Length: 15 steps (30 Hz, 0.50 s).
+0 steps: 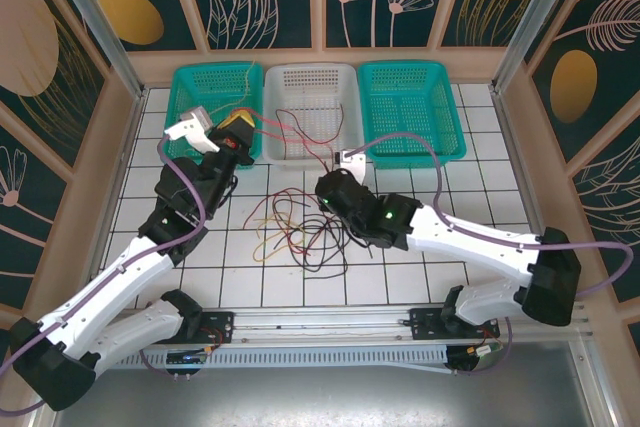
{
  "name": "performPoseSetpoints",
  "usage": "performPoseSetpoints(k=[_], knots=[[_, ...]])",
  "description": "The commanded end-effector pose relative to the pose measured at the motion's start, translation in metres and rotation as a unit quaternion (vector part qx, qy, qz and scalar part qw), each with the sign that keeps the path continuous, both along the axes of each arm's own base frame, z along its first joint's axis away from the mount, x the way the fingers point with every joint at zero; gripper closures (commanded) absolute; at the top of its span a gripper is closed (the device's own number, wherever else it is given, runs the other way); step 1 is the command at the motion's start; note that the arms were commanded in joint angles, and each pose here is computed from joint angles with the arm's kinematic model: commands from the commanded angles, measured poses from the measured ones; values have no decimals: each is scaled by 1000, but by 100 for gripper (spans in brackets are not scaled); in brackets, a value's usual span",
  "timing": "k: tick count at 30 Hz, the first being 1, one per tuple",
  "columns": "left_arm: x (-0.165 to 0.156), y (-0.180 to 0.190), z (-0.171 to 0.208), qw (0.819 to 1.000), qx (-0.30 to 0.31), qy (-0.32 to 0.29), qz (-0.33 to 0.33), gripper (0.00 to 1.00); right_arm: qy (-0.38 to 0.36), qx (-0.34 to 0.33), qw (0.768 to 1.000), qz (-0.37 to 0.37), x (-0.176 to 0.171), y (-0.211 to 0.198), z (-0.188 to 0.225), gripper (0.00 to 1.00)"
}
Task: Untangle the cables
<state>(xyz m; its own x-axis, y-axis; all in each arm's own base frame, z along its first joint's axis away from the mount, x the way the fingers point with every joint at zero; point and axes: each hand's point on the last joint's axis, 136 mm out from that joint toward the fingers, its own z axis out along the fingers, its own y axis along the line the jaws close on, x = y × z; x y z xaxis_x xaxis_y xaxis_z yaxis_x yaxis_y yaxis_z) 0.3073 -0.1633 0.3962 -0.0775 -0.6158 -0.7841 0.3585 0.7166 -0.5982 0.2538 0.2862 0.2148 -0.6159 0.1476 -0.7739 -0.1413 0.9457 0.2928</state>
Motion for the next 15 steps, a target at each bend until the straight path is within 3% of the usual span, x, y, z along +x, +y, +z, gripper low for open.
performPoseSetpoints(k=[1,7,9,12,15], knots=[[-2,18,37,998,3,-43,45,100,-6,-87,995,-48,8,-39,-8,80],[9,23,37,994,62,-21,84,100,-33,-113,993,-8,9,-44,-4,94],[15,22,27,993,78,-4,90,100,-18,-102,995,-3,13,-51,-7,94],[21,27,31,989,89,15,113,100,-9,-72,996,47,10,-44,-11,81],[28,27,28,986,102,37,124,100,19,-59,997,54,12,-50,-18,53]])
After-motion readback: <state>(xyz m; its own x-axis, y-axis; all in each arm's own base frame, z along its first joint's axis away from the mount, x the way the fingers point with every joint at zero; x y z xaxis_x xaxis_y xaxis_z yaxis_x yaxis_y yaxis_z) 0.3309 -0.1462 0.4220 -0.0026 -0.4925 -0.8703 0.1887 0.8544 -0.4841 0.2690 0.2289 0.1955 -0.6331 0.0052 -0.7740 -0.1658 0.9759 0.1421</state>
